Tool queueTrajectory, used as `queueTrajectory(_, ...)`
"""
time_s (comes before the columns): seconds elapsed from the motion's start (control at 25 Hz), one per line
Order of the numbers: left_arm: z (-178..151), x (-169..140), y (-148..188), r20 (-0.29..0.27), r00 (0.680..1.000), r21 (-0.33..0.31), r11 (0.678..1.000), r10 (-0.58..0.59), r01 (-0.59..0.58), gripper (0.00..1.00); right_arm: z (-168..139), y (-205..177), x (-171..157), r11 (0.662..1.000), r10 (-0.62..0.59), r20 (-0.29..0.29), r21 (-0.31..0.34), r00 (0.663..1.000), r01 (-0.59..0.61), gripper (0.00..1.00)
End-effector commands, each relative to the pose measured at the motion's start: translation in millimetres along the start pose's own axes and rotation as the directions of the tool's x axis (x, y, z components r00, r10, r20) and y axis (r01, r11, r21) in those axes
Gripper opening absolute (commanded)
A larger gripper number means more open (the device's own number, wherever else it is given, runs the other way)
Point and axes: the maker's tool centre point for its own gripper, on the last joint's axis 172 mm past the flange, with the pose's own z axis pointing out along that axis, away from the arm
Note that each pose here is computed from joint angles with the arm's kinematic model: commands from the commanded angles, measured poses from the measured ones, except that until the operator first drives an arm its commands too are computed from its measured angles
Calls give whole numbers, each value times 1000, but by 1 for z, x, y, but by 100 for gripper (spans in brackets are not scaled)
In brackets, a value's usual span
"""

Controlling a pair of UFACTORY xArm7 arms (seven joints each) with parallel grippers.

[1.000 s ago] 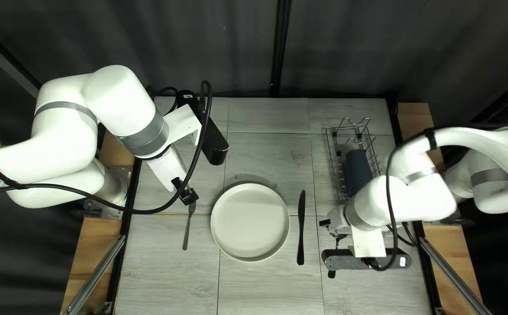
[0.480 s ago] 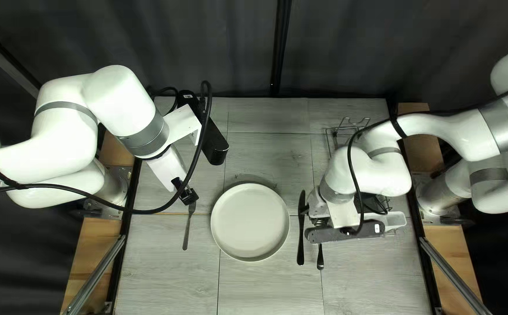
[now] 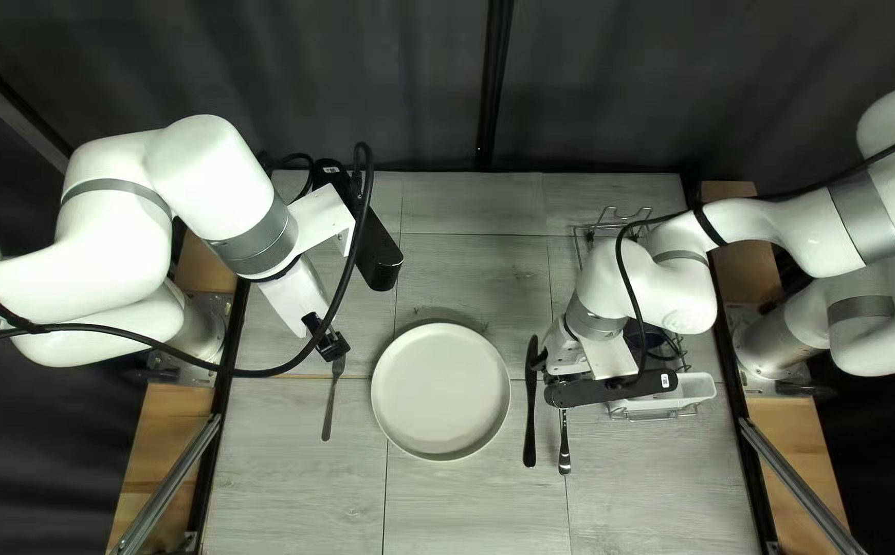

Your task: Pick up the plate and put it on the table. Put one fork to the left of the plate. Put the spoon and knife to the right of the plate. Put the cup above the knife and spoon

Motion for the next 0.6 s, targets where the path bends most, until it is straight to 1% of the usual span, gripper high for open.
queueTrajectory(0.04, 0, 0, 0, 0, 1000, 0, 1000, 0, 0, 100, 7, -4, -7, 1000, 0, -18, -10, 1000, 0, 0)
queueTrajectory(0.44, 0, 0, 0, 0, 1000, 0, 1000, 0, 0, 100, 26, -11, -27, 999, 16, -43, -28, 999, -17, 0)
queueTrajectory(0.48, 0, 0, 0, 0, 1000, 0, 1000, 0, 0, 100, 27, -11, -28, 999, 17, -44, -29, 999, -18, 1)
queueTrajectory(0.52, 0, 0, 0, 0, 1000, 0, 1000, 0, 0, 100, 28, -13, -30, 999, 18, -43, -30, 999, -20, 10)
queueTrajectory(0.56, 0, 0, 0, 0, 1000, 0, 1000, 0, 0, 100, 30, -15, -32, 999, 19, -43, -31, 999, -21, 30)
queueTrajectory(0.6, 0, 0, 0, 0, 1000, 0, 1000, 0, 0, 100, 32, -16, -34, 999, 21, -43, -30, 999, -22, 59)
